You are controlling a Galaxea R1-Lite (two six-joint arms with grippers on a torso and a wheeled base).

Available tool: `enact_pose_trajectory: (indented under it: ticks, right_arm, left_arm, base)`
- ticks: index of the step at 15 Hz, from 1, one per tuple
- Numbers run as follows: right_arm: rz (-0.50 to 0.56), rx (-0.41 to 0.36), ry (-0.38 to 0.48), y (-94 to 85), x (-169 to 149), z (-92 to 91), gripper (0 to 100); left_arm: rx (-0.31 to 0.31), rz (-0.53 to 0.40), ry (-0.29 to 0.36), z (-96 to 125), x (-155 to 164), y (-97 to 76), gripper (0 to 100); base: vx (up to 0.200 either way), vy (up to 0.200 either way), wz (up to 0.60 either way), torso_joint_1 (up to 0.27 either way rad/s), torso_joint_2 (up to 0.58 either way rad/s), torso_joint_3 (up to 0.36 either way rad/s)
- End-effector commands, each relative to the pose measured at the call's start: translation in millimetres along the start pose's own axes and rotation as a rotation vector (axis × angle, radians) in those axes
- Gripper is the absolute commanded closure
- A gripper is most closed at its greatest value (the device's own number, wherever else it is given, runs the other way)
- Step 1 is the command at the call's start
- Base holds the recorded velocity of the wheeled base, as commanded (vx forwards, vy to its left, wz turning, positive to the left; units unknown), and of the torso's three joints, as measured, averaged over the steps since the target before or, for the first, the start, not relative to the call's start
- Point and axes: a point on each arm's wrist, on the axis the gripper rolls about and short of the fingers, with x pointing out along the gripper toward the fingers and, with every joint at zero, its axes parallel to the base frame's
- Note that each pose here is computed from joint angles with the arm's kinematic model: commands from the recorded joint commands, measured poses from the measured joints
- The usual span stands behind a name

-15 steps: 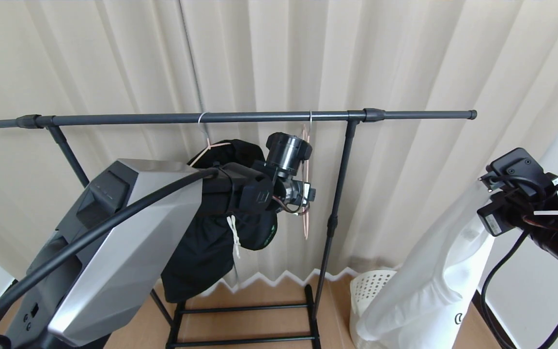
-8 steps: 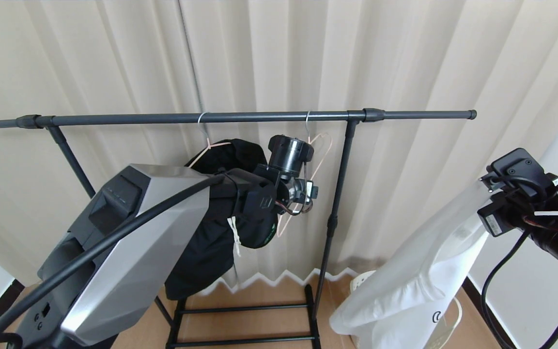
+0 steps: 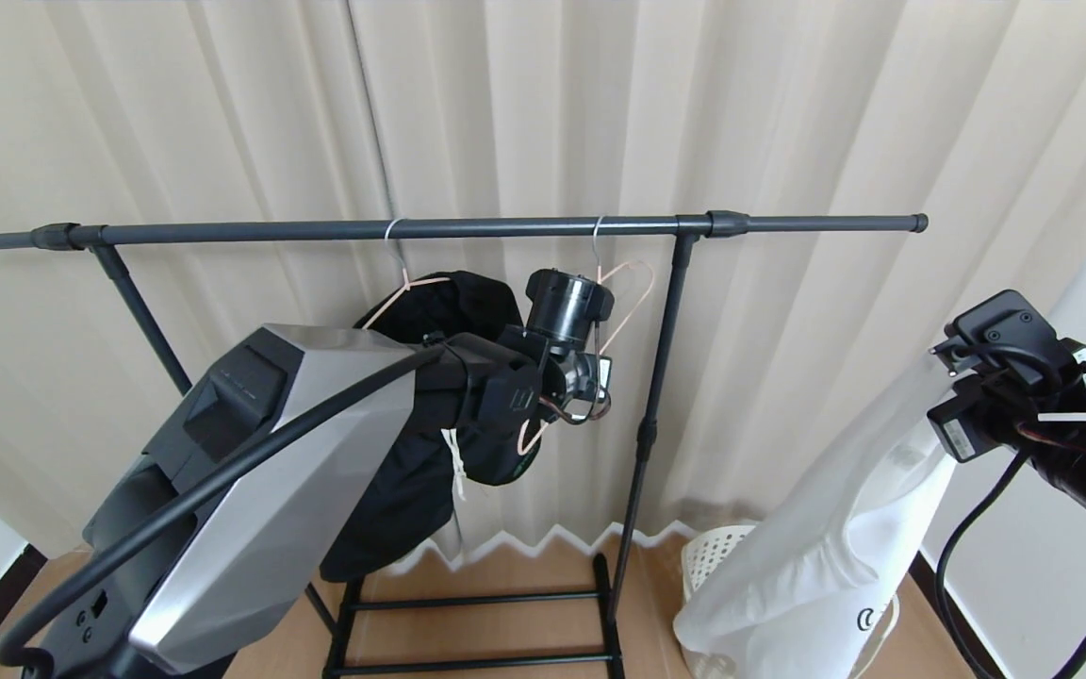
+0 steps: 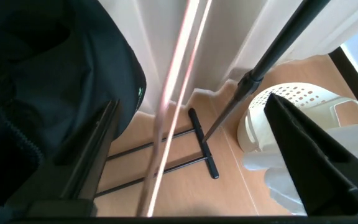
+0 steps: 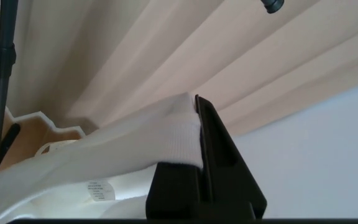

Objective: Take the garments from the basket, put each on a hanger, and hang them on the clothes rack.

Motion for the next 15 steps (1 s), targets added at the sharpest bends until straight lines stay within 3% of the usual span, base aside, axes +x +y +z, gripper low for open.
enact_pose_trajectory:
  ticks: [1,15]
  right_arm:
    - [-0.001,0.0,-0.003,-0.2,-0.1,0.4,100]
    - [-0.007,0.003,-0.013,-1.8,-0.9,2.6,100]
  left_arm:
    - [-0.002,0.004,0.002,-0.4,1.0,1.5,100]
    - [-0.045,0.041,-0.092,36.1,-38.4,9.8,100]
  base:
    - [0.0,0.0,0.0,0.0,0.0,0.0]
    - [0.0,0.0,0.0,0.0,0.0,0.0]
